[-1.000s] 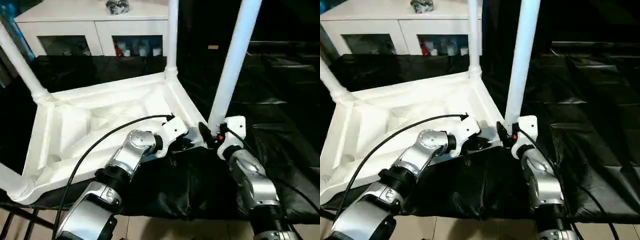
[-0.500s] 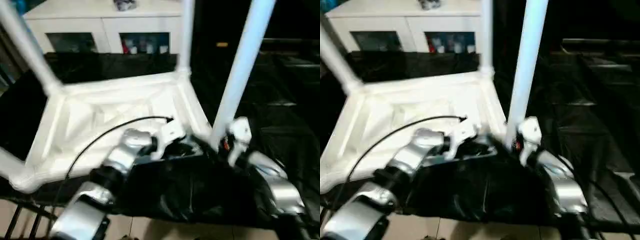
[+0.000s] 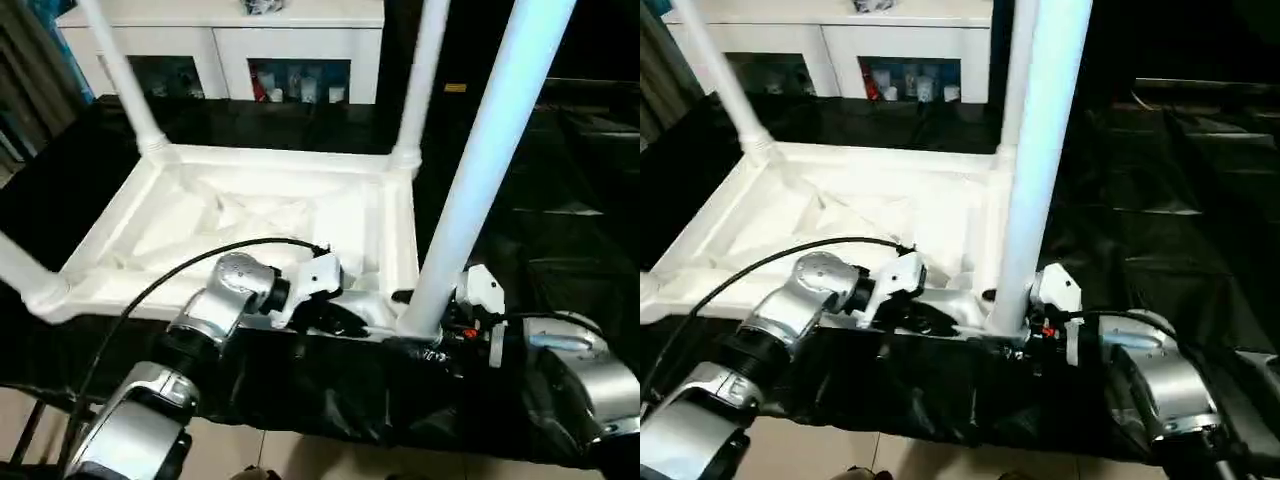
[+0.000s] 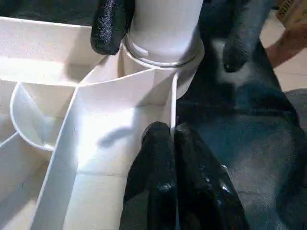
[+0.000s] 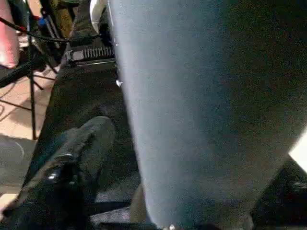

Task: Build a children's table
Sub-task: Rotate leg to tighten

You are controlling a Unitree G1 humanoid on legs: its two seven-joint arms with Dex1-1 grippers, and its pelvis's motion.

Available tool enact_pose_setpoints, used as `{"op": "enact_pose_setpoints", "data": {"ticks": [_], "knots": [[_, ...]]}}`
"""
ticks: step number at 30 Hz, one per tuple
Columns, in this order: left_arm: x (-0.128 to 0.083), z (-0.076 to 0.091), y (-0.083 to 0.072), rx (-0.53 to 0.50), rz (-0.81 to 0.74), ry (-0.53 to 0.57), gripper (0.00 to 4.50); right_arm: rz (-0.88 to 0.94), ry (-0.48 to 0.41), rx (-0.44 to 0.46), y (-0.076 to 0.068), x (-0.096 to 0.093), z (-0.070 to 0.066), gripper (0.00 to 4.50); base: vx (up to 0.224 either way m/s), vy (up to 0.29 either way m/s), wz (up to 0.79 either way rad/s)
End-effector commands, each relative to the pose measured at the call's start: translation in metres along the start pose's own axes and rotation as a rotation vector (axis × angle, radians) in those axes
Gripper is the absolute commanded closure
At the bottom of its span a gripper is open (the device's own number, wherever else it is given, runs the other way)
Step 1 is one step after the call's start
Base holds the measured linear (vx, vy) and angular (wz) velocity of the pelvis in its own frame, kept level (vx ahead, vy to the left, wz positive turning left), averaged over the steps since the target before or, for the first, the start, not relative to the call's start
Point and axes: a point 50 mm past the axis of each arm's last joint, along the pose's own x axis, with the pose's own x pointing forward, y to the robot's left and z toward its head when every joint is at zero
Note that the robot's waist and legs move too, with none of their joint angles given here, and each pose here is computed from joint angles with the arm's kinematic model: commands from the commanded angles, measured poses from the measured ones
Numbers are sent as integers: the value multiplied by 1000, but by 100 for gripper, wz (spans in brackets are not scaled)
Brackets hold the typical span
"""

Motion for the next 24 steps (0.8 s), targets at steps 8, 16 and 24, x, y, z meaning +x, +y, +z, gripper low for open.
{"op": "enact_pose_setpoints", "data": {"ticks": [8,16,24], "knots": [[-2,0,-4,20,-60,-1,450,115,56,37,9,2,-5,145,0,0,0],[-1,0,-3,18,-54,-6,450,111,49,53,11,4,-6,210,0,0,0],[18,7,6,-45,96,-62,450,-122,-37,94,6,23,-13,238,0,0,0]]}}
